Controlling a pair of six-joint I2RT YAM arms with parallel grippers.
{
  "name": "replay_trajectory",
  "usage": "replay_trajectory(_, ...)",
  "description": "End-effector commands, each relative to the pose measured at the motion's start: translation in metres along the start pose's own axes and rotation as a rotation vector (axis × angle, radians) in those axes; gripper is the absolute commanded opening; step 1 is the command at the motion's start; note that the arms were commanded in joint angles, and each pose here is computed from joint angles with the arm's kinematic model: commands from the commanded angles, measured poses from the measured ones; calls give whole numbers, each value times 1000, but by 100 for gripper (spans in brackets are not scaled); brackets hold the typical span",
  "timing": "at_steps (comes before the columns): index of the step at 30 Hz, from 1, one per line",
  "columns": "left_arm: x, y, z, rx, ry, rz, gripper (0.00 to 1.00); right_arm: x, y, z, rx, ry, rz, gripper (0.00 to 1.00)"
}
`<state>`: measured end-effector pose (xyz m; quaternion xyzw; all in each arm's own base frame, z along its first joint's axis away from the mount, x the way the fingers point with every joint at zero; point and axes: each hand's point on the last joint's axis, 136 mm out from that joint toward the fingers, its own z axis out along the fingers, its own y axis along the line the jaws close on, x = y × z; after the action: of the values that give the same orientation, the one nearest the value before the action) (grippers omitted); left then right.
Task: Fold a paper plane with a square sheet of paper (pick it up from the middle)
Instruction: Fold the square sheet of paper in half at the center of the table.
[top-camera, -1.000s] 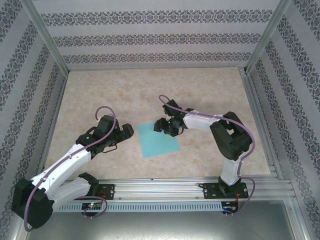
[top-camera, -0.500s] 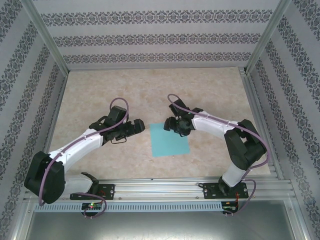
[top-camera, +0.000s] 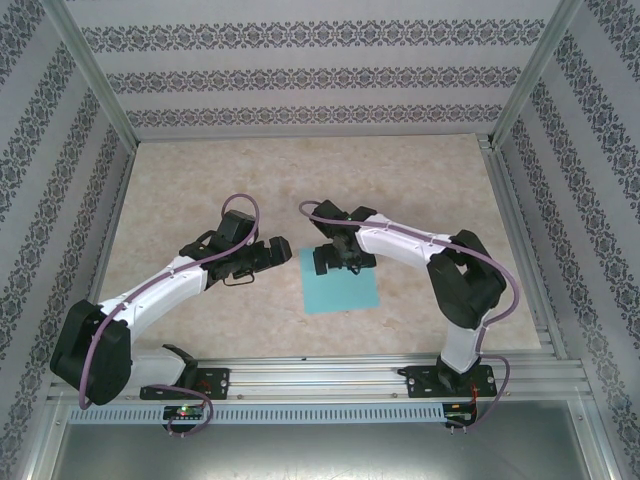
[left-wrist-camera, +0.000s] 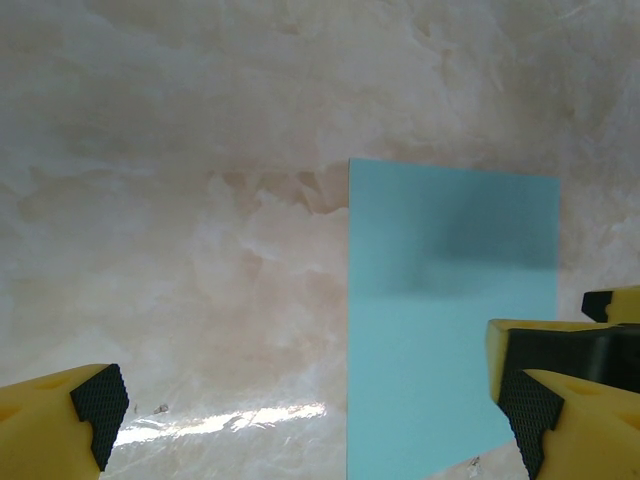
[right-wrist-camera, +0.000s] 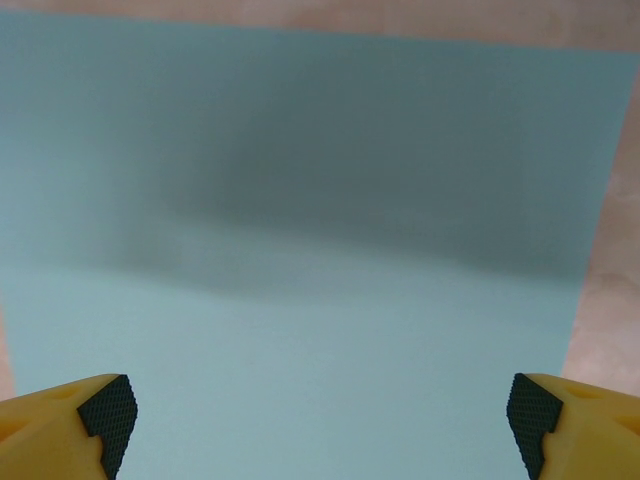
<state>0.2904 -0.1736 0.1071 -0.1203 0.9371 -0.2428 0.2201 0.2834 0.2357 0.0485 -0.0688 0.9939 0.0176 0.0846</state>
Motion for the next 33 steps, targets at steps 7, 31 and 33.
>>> replay_trajectory(7, -7, -2, -4, 11, -40, 15, 100, 4, 9, 15, -13, 78, -34, 98)
replay_trajectory(31, -6, -1, -6, -2, -33, 30, 100, 31, 6, 54, 1, 180, 34, 86)
replay_trajectory(33, -7, -1, -7, 0, -35, 30, 100, 22, 10, 46, -17, 152, 36, 82)
